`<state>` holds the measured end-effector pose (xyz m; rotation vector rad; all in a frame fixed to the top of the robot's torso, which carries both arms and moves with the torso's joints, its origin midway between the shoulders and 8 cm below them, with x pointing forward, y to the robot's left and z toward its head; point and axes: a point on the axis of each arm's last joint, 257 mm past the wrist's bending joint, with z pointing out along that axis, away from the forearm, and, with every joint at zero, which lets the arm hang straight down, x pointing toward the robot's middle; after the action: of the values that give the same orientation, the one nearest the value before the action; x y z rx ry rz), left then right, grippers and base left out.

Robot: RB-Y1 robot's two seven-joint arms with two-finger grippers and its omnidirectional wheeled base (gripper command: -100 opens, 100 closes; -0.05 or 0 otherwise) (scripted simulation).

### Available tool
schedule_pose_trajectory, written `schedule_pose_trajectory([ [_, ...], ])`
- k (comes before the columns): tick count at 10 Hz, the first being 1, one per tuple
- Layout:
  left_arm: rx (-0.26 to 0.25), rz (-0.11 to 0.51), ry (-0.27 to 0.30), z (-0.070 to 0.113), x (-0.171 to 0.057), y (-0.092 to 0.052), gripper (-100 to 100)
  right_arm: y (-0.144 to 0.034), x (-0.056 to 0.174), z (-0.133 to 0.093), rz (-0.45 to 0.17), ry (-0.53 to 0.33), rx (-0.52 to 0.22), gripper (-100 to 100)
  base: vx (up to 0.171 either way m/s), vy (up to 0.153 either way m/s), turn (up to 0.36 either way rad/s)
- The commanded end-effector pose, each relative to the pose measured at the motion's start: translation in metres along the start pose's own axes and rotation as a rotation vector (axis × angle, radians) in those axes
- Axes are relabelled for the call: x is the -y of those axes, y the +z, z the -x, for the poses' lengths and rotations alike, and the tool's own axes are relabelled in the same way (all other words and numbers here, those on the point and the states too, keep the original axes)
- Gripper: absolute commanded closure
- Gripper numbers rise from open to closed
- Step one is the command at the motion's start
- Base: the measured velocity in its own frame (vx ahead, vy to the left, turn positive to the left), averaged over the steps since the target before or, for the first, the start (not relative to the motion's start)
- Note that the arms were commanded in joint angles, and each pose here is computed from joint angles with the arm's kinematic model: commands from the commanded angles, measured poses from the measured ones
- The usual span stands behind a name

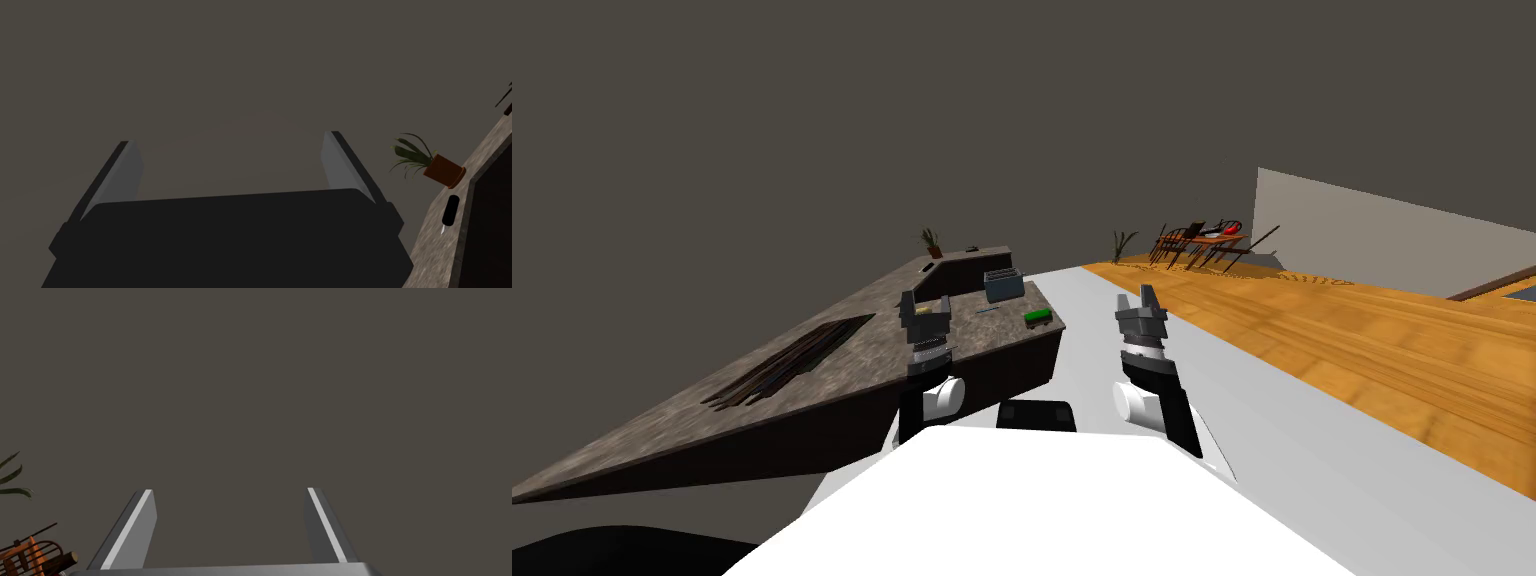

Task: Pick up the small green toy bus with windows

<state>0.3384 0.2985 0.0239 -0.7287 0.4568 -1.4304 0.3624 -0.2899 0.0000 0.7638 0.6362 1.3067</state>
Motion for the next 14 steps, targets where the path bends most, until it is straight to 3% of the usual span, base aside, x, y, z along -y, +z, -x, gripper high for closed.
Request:
schedule_pose_trajectory([
  [1,0.000,0.000,0.000,0.000,0.000,0.000,0,-0.005,0.006,-0.008,-0.017,-0.018,-0.049,-100,0.014,-0.048,0.096],
  [9,0.000,0.000,0.000,0.000,0.000,0.000,0,-0.042,0.041,-0.044,-0.117,-0.068,-0.245,-100,0.012,-0.091,0.112],
  [10,0.000,0.000,0.000,0.000,0.000,0.000,0,-0.057,0.053,-0.053,-0.154,-0.071,-0.292,-100,-0.003,-0.109,0.224],
  [11,0.000,0.000,0.000,0.000,0.000,0.000,0,-0.058,0.053,-0.054,-0.155,-0.075,-0.300,-100,-0.008,-0.096,0.098],
  [12,0.000,0.000,0.000,0.000,0.000,0.000,0,-0.076,0.065,-0.063,-0.196,-0.075,-0.344,-100,-0.016,-0.109,0.197],
  [13,0.000,0.000,0.000,0.000,0.000,0.000,0,-0.077,0.066,-0.063,-0.198,-0.081,-0.358,-100,-0.023,-0.103,0.120],
  [14,0.000,0.000,0.000,0.000,0.000,0.000,0,-0.099,0.078,-0.072,-0.242,-0.081,-0.406,-100,-0.016,-0.148,0.211],
])
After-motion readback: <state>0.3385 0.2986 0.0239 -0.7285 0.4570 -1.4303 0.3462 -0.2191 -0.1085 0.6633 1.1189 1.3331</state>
